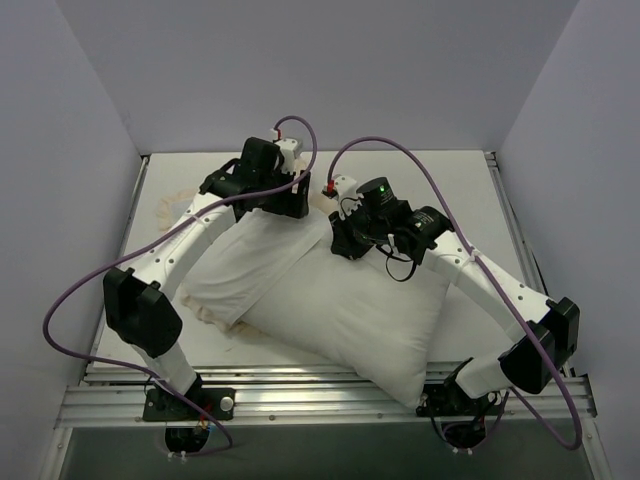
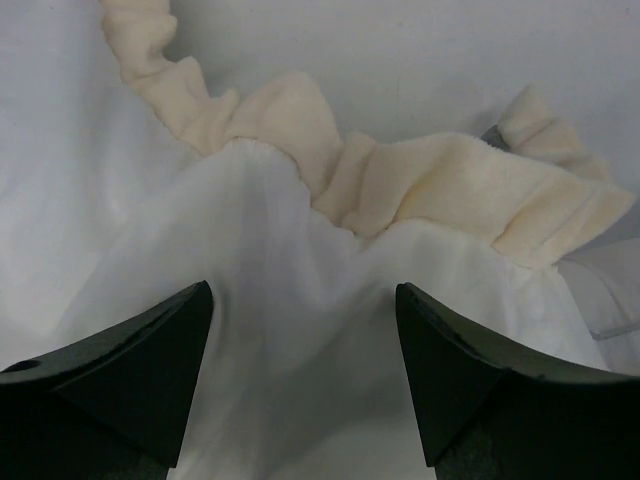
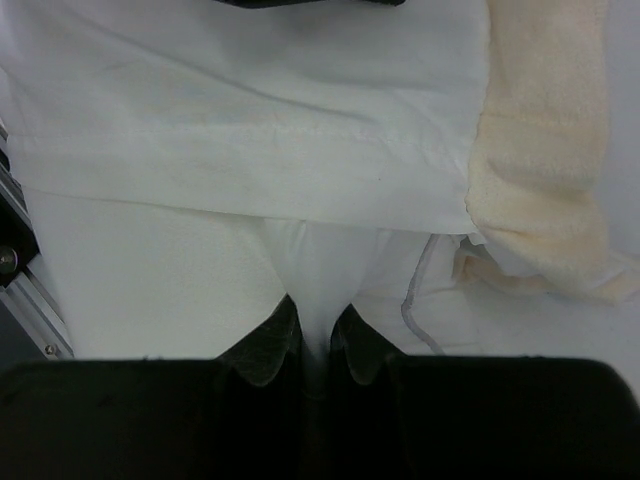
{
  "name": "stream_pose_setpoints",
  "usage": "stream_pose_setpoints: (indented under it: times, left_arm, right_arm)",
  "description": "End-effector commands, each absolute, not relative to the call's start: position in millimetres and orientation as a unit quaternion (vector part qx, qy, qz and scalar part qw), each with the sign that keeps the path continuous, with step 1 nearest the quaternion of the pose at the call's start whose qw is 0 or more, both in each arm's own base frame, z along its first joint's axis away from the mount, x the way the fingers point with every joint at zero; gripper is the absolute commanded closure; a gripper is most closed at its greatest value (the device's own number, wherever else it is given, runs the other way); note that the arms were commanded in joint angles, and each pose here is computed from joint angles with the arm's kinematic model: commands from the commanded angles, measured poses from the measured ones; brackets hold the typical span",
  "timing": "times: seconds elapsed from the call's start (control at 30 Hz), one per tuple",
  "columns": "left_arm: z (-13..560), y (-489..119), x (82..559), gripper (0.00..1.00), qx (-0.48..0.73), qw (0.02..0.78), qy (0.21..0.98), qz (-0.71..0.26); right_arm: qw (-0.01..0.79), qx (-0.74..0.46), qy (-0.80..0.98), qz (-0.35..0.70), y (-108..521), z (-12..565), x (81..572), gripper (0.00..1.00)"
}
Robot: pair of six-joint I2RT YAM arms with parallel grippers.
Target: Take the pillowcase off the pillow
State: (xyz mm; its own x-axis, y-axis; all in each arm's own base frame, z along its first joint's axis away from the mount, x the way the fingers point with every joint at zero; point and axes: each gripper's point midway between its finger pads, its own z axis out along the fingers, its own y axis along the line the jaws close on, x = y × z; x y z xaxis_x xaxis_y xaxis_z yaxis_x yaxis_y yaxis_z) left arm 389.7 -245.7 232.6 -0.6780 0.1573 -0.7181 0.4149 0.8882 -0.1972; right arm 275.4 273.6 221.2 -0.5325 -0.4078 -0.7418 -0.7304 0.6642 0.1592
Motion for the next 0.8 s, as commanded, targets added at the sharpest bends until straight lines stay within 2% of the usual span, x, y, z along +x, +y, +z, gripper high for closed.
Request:
stream_pose_setpoints:
  times: [0.0,0.07,0.2,0.23,0.3,0.33,0.37,0.63,0.77]
  left_arm:
    - [257.5,-247.1,396.8,0.19,0.178,0.395,0.884,-0.176]
    - [250.9,-246.5,399.2,0.22,0.177,0.391,0.887,-0.168]
    - [241.3,-248.0,399.0,0.43,0.178,0.381,0.893,-0.164]
    - [238.2,-248.6,399.1,0.57,0.178,0.379,0.893,-0.163]
    - [235.5,-247.4,400.2,0.7,0.18,0.38,0.893,-0.159]
    - [234.9,-244.7,401.7,0.89,0.181,0.38,0.894,-0.153]
    - [235.7,-239.8,404.8,0.96,0.18,0.384,0.894,-0.142]
    - [276.9,-116.8,473.7,0.98,0.014,0.47,0.882,0.038]
    - [288.5,-69.6,497.0,0.98,-0.041,0.481,0.872,0.079]
  right_arm:
    - [0.418,-0.336,0.809,0.24,282.1,265.7,291.3,1.0]
    - [0.417,-0.335,0.81,0.242,283.0,265.0,290.6,1.0]
    - [0.419,-0.331,0.809,0.246,282.8,266.7,289.4,1.0]
    - [0.419,-0.331,0.809,0.246,282.7,266.2,288.6,1.0]
    - [0.425,-0.327,0.807,0.248,280.7,270.9,286.6,1.0]
    - [0.427,-0.326,0.806,0.247,279.1,271.4,286.0,1.0]
    - [0.435,-0.325,0.802,0.248,276.9,277.9,284.2,1.0]
    - [0.474,-0.3,0.783,0.267,249.0,321.8,250.8,1.0]
    - [0.505,-0.285,0.769,0.27,224.7,349.2,227.4,1.0]
